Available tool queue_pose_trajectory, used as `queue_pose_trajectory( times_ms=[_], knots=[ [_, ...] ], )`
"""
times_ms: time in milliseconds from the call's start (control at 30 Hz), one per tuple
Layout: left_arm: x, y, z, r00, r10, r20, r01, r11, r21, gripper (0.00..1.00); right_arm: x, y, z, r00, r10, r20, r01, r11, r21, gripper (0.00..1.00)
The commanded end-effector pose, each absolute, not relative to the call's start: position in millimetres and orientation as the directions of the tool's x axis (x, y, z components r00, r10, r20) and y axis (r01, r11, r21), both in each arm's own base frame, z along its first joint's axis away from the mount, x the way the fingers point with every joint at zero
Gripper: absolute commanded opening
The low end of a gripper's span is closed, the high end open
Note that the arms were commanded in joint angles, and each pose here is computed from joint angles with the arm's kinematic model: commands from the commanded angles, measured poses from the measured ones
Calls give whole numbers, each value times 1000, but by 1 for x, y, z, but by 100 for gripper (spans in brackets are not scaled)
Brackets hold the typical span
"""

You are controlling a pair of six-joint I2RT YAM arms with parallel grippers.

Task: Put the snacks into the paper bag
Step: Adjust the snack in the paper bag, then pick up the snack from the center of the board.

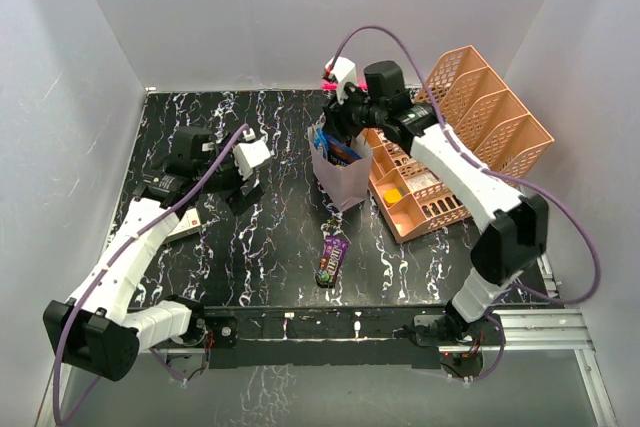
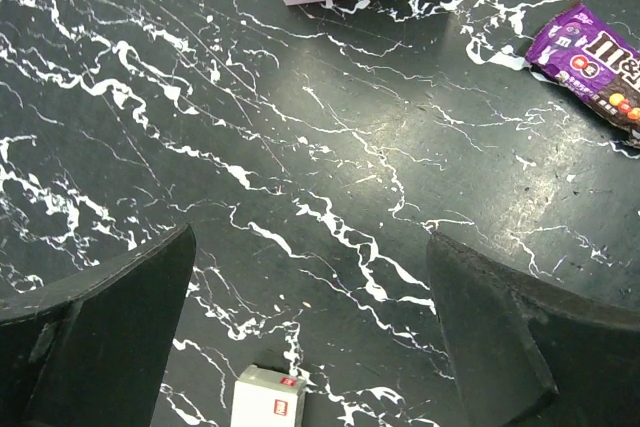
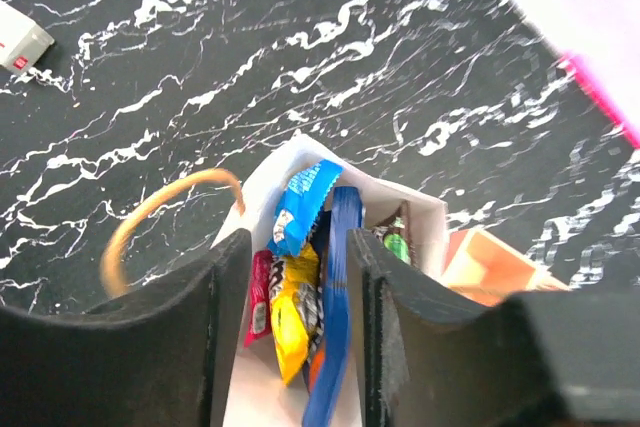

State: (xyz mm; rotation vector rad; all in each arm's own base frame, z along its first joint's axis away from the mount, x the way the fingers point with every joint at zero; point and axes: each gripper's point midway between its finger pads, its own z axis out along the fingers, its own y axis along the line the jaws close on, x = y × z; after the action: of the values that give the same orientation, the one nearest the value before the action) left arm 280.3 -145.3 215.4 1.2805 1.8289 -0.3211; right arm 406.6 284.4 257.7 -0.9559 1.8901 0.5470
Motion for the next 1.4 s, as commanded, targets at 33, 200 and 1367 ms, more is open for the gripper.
queue_pose_trajectory(
  times_ms=[33,200,1367],
  knots=[
    [282,-139,201,-197,627,-754,836,509,205,98,387,259,340,-82,-339,-937,-753,637,-165,55],
    [266,-156,172,-385,562,-732,846,532,-35,96,370,230,332,-91,-376,-922,-697,686,-210,74],
    [145,-304,45,-515,713,-476,852,367,-372,67,329,87,302,-194,-215,-957,-533,842,-81,98]
  ],
)
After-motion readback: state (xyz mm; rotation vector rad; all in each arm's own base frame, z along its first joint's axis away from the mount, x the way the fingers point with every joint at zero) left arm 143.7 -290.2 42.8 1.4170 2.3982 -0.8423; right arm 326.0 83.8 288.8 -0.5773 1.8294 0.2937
